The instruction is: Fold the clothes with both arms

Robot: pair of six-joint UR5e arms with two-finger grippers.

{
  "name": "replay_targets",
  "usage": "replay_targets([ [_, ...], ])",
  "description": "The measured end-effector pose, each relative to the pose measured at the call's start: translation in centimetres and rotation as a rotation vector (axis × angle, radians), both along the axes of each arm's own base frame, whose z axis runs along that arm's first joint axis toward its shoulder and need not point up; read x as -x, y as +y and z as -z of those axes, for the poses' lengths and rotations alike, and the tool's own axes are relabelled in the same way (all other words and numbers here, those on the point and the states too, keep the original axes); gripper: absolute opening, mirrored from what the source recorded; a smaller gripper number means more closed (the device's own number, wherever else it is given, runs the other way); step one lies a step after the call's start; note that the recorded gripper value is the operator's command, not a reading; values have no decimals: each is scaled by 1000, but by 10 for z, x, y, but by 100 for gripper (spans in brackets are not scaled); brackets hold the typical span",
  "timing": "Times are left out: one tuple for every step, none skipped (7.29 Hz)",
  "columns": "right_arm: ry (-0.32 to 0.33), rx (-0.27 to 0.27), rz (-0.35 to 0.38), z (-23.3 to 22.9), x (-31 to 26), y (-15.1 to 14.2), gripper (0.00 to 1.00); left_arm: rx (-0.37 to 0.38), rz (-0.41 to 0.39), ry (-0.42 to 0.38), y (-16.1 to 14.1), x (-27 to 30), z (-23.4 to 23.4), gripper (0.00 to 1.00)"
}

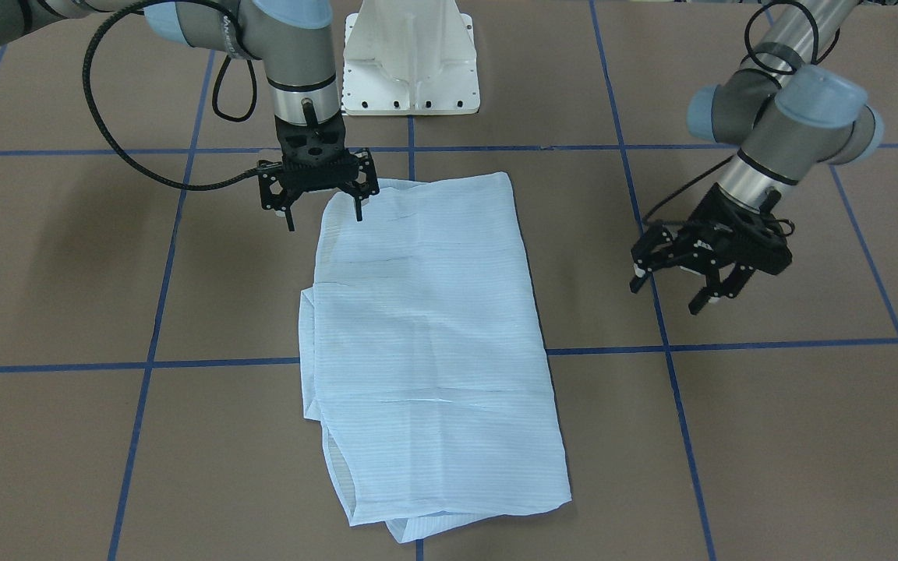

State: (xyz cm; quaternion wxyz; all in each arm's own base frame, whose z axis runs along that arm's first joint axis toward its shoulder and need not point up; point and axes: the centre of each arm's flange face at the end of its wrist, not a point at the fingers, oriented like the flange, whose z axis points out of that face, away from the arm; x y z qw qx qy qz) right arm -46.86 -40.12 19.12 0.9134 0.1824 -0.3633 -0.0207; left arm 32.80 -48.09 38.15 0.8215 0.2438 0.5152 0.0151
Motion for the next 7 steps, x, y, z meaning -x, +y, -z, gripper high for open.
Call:
replay_targets([
  [-70,8,-25,-4,-10,6,99,83,-25,30,45,-19,23,100],
  [-136,16,-48,-16,-18,10,99,176,-29,34,84,-46,43,100],
  [-178,37,-72,-27,-22,13,99,262,-17,32,118,-78,56,100],
  [-200,59,-93,-33,-24,15,99,337,-6,34,148,-108,64,91],
  [-207,68,-104,-35,-24,15,100,400,-4,39,172,-130,67,75],
  [-209,70,-110,-36,-24,15,100,453,-1,50,188,-145,69,65],
  [-210,70,-114,-37,-25,14,100,496,10,62,196,-161,72,64],
])
